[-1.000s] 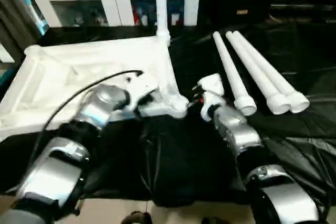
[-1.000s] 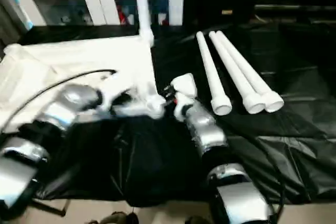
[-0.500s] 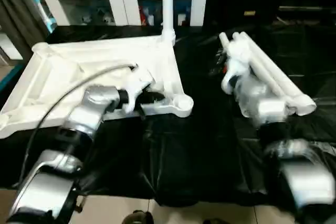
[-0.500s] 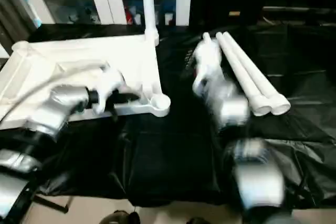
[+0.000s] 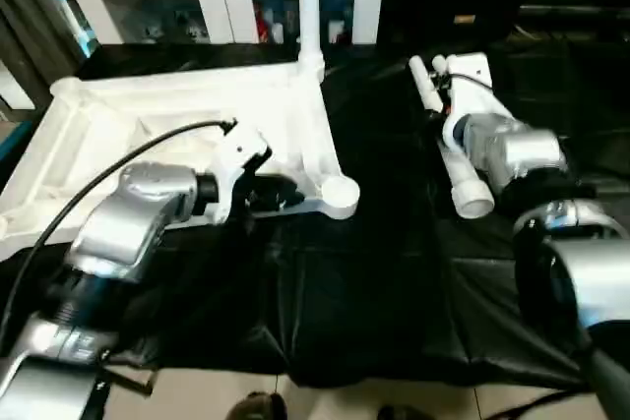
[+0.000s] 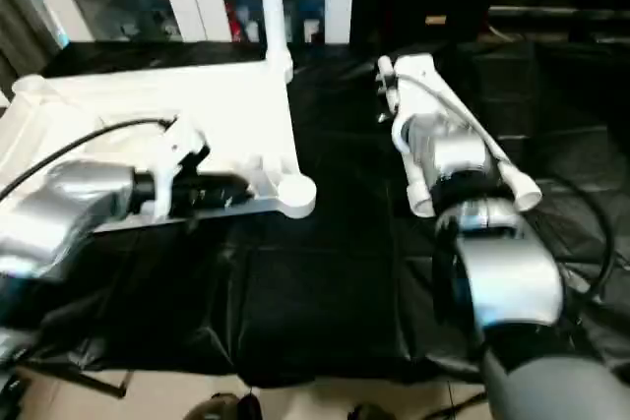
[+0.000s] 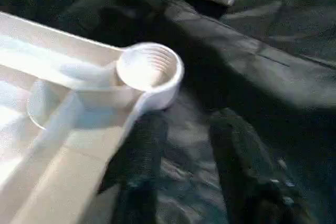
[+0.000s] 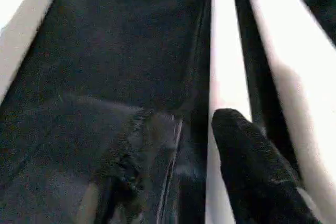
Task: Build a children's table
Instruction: Pick table leg
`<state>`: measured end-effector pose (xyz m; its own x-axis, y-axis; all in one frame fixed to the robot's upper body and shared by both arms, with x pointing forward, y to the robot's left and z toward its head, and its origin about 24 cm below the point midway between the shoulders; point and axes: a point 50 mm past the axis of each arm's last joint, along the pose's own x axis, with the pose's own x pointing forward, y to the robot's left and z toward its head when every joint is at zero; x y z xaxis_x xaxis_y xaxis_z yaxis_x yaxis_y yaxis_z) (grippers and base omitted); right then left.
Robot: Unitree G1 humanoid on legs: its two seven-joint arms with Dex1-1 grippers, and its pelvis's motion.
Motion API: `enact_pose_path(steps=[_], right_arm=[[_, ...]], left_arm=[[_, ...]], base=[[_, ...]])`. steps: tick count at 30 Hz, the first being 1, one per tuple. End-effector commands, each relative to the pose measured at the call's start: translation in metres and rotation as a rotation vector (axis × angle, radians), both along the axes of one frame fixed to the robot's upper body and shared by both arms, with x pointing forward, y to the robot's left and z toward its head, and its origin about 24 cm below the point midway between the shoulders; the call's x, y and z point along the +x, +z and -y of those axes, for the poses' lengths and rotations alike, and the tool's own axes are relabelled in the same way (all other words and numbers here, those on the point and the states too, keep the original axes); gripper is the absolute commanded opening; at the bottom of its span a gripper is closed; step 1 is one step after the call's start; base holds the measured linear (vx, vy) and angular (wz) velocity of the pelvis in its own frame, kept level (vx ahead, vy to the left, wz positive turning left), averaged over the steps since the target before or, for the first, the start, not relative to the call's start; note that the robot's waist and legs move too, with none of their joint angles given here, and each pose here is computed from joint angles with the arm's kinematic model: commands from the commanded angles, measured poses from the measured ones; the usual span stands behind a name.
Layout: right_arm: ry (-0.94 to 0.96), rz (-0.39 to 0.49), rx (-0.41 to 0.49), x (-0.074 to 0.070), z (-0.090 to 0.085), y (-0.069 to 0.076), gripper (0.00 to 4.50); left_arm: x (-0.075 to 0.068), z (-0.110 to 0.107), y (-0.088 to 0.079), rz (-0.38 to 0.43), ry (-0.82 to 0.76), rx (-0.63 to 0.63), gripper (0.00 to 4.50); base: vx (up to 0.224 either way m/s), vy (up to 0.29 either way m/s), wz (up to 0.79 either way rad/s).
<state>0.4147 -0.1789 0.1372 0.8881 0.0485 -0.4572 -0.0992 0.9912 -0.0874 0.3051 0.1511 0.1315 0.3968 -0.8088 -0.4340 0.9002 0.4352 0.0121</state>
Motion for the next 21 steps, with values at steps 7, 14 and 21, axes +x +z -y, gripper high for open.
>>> enact_pose_path(steps=[7,14,21], right_arm=[[-0.078,-0.029,-0.057,-0.001,0.017,0.002,2.74],[-0.116,-0.038,-0.114,-0.002,0.028,0.002,3.32],[-0.071,-0.139,-0.026,-0.008,0.029,-0.009,3.32]], left_arm=[[-0.021,-0.002,0.005,-0.057,-0.023,0.024,2.47],[-0.026,-0.003,0.009,-0.043,-0.002,0.019,3.03],[-0.034,-0.004,0.012,-0.056,-0.004,0.031,3.54]], base=[[0.000,0.000,0.00],[0.000,0.000,0.00],[0.000,0.000,0.00]])
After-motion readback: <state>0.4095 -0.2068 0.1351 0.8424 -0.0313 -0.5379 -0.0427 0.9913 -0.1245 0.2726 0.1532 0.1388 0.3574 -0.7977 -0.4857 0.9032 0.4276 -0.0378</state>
